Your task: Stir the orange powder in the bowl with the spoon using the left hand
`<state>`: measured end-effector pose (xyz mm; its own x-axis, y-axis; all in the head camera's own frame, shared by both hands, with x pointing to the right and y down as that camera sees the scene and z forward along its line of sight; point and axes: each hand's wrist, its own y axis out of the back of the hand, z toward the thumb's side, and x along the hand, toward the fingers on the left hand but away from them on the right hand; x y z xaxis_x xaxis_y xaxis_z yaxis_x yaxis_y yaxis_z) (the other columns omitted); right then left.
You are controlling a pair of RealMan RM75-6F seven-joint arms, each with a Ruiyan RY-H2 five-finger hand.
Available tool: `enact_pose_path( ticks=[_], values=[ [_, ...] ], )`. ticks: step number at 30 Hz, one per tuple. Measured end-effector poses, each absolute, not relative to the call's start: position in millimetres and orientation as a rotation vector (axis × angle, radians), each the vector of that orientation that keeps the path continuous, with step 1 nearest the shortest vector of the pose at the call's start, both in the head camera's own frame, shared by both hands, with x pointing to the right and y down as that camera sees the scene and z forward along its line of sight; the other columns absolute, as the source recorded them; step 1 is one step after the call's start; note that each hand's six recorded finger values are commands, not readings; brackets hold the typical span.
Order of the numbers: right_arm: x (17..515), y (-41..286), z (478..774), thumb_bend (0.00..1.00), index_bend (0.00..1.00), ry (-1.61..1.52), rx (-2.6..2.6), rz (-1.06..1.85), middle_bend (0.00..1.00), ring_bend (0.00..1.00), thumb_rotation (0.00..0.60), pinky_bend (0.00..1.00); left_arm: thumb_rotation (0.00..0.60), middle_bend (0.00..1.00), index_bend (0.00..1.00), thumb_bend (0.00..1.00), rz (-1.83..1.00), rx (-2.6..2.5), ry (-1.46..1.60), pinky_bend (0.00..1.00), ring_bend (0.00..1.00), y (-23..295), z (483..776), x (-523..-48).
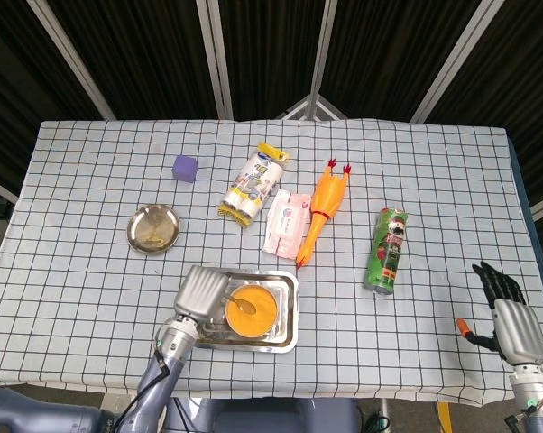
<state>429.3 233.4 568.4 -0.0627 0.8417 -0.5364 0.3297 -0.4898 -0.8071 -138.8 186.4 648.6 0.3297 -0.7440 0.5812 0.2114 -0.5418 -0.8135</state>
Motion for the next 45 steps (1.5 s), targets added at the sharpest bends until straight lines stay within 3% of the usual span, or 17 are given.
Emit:
enact_pose_path(
  ticks=[2, 8, 11, 26, 45],
  values=[
    [429, 233, 568, 0.37, 0.00, -1.251, -1.786, 1.577, 0.00, 0.00, 0.600, 0.00, 0.600, 1.00, 0.51, 0.54, -1.357, -1.712, 0.475, 0.96, 0.98, 188, 651, -133],
    [430, 233, 568, 0.37, 0.00, -1.258, -1.784, 1.579, 0.00, 0.00, 0.600, 0.00, 0.600, 0.99, 0.43, 0.34, -1.361, -1.711, 0.460, 0.96, 0.97, 194, 655, -125],
    [430, 233, 568, 0.37, 0.00, -1.258, -1.783, 1.580, 0.00, 0.00, 0.600, 0.00, 0.600, 0.99, 0.41, 0.31, -1.357, -1.704, 0.467, 0.96, 0.97, 193, 654, -126],
    [429, 234, 568, 0.37, 0.00, -1.257, -1.785, 1.581, 0.00, 0.00, 0.600, 0.00, 0.600, 0.99, 0.49, 0.31, -1.322, -1.671, 0.518, 0.96, 0.97, 185, 644, -154],
    [430, 233, 567, 0.37, 0.00, -1.268, -1.787, 1.580, 0.00, 0.00, 0.600, 0.00, 0.600, 0.99, 0.54, 0.36, -1.283, -1.646, 0.497, 0.96, 0.98, 187, 662, -142]
  ],
)
